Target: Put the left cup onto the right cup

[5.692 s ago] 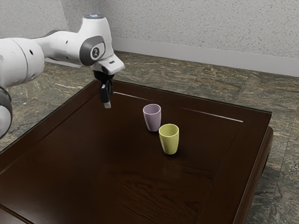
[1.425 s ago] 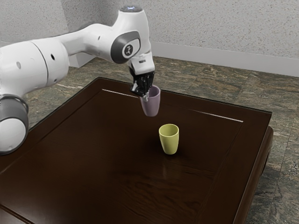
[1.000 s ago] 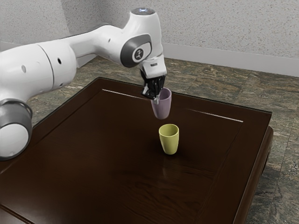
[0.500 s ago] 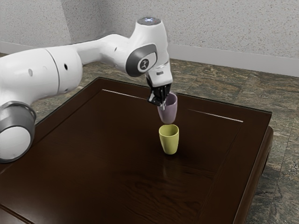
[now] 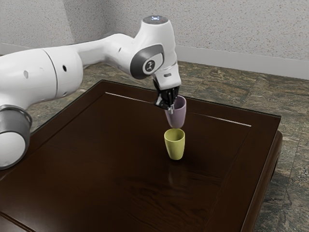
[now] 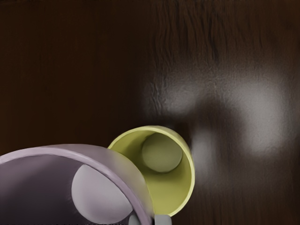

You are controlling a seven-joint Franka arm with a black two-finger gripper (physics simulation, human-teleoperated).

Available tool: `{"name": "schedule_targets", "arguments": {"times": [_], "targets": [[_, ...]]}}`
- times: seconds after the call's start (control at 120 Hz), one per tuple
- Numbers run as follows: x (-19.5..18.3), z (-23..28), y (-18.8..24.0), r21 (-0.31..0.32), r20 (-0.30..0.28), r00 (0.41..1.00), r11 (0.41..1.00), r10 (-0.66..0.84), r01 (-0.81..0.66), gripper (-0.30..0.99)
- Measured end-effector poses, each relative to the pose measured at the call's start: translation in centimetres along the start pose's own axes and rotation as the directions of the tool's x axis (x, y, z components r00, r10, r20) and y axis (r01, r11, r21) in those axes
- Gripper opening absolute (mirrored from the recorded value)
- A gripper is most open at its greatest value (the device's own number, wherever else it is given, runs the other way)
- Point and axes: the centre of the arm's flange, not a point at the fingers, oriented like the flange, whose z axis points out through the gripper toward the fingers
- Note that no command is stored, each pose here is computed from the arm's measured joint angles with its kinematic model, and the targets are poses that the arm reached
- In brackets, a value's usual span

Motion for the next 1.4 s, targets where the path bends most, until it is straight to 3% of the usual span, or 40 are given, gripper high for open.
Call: {"name": "schedule_targets", "arguments": {"times": [0.575,0.767,0.908,1.108,1.4], "targets": [[0.3,3.0,1.8,-0.068,0.015,1.0,0.997,-0.027,0.028,-0.09],[0.3,2.8,1.6,-0.059,0.036,0.999,0.998,-0.021,0.023,0.31],[0.3,2.6,1.6,-0.057,0.042,0.999,0.998,-0.021,0.023,0.5],[-0.6,1.8,1.6,-0.056,0.044,0.998,0.998,-0.036,0.038,0.62],[-2.1,-3.3,2.5,-0.035,0.022,0.996,0.996,-0.081,0.082,0.67]]}}
